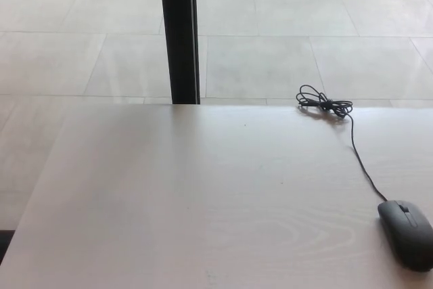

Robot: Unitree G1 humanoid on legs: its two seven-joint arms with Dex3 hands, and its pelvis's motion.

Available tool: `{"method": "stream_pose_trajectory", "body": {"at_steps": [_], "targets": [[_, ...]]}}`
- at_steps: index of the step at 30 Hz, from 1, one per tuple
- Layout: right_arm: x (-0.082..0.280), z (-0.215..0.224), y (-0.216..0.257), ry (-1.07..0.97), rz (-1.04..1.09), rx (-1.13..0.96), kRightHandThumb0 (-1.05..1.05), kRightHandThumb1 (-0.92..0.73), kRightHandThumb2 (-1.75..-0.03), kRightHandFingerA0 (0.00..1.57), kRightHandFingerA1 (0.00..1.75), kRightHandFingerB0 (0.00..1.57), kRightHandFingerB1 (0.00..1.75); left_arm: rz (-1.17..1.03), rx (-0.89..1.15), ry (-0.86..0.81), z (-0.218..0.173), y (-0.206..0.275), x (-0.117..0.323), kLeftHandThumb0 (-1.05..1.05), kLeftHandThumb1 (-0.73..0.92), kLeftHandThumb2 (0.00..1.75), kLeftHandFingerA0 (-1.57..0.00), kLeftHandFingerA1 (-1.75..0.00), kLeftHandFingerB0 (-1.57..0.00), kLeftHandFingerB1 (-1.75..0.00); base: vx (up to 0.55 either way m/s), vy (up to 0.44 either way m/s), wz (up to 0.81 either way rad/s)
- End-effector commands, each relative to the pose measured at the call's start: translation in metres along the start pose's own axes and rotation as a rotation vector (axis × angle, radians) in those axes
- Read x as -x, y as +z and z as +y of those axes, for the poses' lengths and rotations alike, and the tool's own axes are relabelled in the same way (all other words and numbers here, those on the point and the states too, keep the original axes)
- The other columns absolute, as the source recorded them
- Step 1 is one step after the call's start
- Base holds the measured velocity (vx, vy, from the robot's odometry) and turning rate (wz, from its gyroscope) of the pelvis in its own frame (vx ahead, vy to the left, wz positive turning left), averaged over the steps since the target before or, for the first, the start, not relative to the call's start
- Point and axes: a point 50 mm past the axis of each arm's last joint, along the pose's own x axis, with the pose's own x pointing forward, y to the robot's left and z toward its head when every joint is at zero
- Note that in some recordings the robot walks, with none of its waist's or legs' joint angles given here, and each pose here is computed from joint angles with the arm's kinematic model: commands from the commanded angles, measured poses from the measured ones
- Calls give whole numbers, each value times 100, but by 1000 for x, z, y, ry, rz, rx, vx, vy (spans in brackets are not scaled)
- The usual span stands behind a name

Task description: The robot uses its right fingers to click on the left button of the black mouse placed on the table.

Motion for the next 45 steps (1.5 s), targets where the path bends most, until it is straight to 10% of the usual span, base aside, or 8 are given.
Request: {"method": "stream_pose_trajectory", "body": {"at_steps": [1, 14, 28, 31, 35, 36, 44, 45], "targets": [[0, -29, 23, -93, -110, -214, -38, -72, -62, 72, 119, 31, 32, -26, 155, 123, 18, 9, -2, -41, 46, 54, -60, -73, -69, -49, 0, 0, 0], [-9, -89, 166, -298, -460, -479, -30, -52, -99, 53, 71, 12, 49, -40, 167, 115, 16, 7, -2, -42, 44, 54, -70, -86, -72, -51, 0, 0, 0], [29, -37, 299, 63, -838, -288, -60, -60, -58, 111, 94, 48, 48, -33, 206, 115, 21, 7, -2, -40, 44, 53, -84, -89, -72, -51, 0, 0, 0], [37, 1, 311, 36, -954, -30, -41, -63, -59, 58, 51, 41, 34, -35, 155, 128, 21, 10, -3, -44, 44, 55, -86, -139, -74, -51, 0, 0, 0], [31, 29, 311, 21, -989, 153, -35, -64, -59, 55, 49, 38, 35, -42, 182, 124, 21, 13, -3, -43, 43, 55, -84, -136, -74, -52, 0, 0, 0], [29, 34, 310, 26, -989, 184, -35, -64, -58, 57, 49, 39, 34, -51, 171, 120, 21, 13, -3, -45, 42, 55, -59, -86, -74, -52, 0, 0, 0], [21, 76, 297, 117, -1011, 573, -35, -63, -59, 50, 48, 38, 32, -47, 181, 125, 24, 13, -3, -54, 37, 68, -96, -142, -66, -58, 0, 0, 0], [22, 80, 295, 128, -1011, 618, -35, -63, -58, 57, 50, 36, 33, -48, 171, 126, 24, 12, -3, -43, 45, 54, -52, -94, -74, -50, 0, 0, 0]]}}
